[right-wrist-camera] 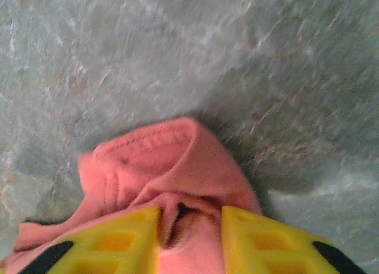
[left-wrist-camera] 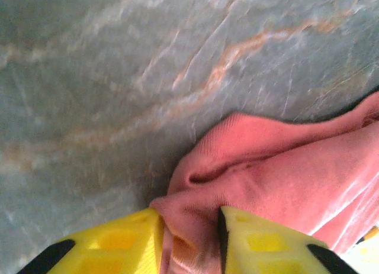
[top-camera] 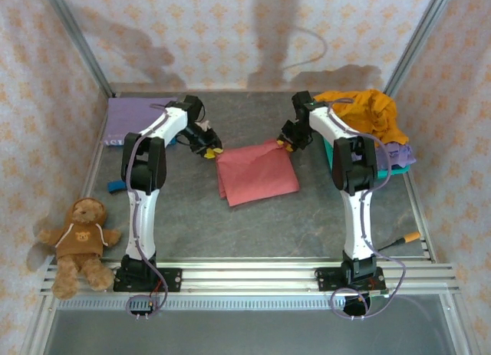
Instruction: Fold and stack the t-shirts
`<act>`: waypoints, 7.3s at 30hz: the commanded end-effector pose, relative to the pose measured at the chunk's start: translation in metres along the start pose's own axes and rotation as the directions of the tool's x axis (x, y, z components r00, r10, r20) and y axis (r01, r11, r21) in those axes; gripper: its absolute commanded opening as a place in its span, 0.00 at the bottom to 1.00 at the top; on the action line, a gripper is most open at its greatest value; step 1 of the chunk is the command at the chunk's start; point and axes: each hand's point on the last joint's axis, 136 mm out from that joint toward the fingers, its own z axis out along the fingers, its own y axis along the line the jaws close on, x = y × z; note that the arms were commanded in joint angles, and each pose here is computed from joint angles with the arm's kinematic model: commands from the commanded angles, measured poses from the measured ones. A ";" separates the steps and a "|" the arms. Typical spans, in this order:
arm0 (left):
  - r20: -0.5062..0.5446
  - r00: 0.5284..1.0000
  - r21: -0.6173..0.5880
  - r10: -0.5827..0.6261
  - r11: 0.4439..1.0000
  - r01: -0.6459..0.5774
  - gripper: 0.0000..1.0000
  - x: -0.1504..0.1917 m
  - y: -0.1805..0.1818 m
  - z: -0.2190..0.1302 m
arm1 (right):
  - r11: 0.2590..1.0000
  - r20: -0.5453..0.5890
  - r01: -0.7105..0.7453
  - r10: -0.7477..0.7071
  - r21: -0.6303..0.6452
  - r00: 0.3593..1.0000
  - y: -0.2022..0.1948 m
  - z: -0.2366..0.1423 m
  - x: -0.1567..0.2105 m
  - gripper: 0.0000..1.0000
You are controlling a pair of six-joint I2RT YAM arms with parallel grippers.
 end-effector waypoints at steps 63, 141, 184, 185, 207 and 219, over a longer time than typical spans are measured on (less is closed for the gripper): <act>0.053 0.999 -0.102 0.011 0.995 -0.005 0.53 0.187 0.056 0.009 | 0.982 -0.145 0.170 -0.157 0.080 0.977 -0.093 -0.038 0.187 0.34; -0.011 0.987 0.191 0.158 0.970 -0.153 0.34 0.093 -0.121 -0.007 | 0.938 -0.027 0.346 -0.346 -0.019 0.938 -0.031 -0.016 0.094 0.31; -0.228 0.962 0.163 0.149 0.980 -0.113 0.21 0.100 -0.117 0.136 | 0.937 0.261 0.331 -0.295 -0.107 0.919 -0.018 -0.072 0.077 0.00; -0.232 0.962 0.159 0.146 0.981 -0.111 0.21 0.102 -0.114 0.137 | 0.939 0.267 0.326 -0.289 -0.107 0.919 -0.017 -0.071 0.075 0.00; -0.147 0.974 0.139 0.171 0.979 -0.151 0.27 0.078 -0.117 0.099 | 0.967 0.168 0.238 -0.251 0.092 0.953 -0.058 0.005 0.047 0.00; 0.126 0.973 0.037 0.194 0.979 -0.200 0.48 0.065 -0.099 -0.033 | 0.963 0.074 0.180 -0.198 0.199 0.977 -0.089 0.008 0.066 0.00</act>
